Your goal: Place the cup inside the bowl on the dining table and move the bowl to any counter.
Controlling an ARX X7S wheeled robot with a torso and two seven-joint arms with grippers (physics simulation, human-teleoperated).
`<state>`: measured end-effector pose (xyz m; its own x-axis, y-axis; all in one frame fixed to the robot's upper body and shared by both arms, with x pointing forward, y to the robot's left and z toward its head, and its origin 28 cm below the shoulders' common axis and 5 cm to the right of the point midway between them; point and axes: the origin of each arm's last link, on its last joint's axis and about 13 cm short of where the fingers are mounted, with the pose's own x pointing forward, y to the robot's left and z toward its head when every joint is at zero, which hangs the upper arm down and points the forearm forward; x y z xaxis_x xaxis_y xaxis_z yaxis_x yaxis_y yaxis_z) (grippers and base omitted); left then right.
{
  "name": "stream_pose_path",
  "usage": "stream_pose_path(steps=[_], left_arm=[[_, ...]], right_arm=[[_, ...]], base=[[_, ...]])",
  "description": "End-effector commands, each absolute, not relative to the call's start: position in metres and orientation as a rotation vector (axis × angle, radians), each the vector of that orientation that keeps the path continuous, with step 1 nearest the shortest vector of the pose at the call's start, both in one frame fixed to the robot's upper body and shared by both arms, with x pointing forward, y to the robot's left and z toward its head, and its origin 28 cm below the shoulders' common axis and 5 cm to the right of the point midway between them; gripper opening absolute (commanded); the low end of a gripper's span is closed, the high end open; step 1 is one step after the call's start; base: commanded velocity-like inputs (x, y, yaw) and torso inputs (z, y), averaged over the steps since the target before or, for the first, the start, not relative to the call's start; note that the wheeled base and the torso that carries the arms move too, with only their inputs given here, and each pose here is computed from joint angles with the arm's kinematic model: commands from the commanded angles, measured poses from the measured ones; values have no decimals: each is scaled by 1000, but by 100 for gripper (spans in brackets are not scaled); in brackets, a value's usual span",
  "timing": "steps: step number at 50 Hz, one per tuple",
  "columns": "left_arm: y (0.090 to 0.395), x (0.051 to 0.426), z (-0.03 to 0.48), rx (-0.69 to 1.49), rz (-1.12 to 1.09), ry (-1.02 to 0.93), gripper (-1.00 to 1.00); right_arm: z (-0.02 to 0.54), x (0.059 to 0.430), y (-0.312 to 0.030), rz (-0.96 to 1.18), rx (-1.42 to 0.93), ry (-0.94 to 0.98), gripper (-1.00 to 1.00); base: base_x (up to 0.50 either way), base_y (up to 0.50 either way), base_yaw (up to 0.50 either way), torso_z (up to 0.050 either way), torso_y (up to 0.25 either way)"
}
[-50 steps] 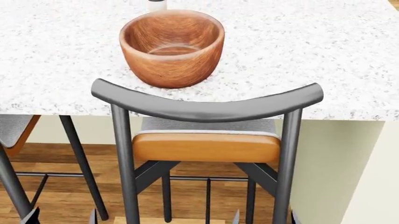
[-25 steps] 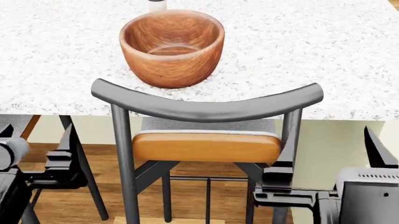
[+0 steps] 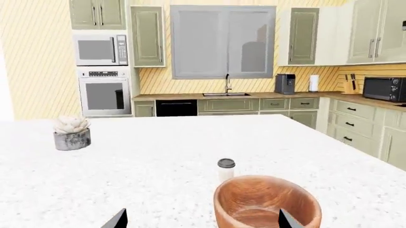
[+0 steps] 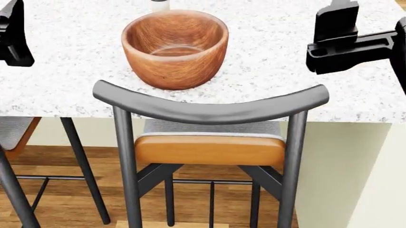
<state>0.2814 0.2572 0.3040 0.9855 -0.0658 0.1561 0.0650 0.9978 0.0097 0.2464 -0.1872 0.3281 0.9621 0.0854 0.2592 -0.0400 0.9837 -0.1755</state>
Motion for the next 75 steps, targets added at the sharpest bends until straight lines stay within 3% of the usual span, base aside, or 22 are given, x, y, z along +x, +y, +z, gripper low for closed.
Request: stream_pose_path(steps=[1, 9, 24, 31, 54, 75], left_arm=[[266, 294, 353, -7, -95, -138, 100], [271, 311, 367, 103, -95, -146, 100], [278, 345, 382, 77, -57, -127, 100], [277, 345, 382, 88, -62, -124, 100], [277, 345, 380, 102, -97, -86, 100], [272, 344, 373, 107, -98, -72, 100]], right_arm=[[391, 282, -201, 146, -116, -235, 100], [397, 297, -209, 108, -188, -184, 100], [406, 310, -214, 107, -137, -189, 100], [405, 307, -216, 92, -168, -181, 100], [412, 302, -217, 84, -176, -148, 100], [404, 294, -221, 87, -143, -128, 100]], base=[[0, 0, 0, 0, 0], [0, 0, 0, 0, 0], [0, 0, 0, 0, 0], [18, 19, 0, 0, 0], [284, 483, 0, 0, 0], [464, 113, 0, 0, 1]])
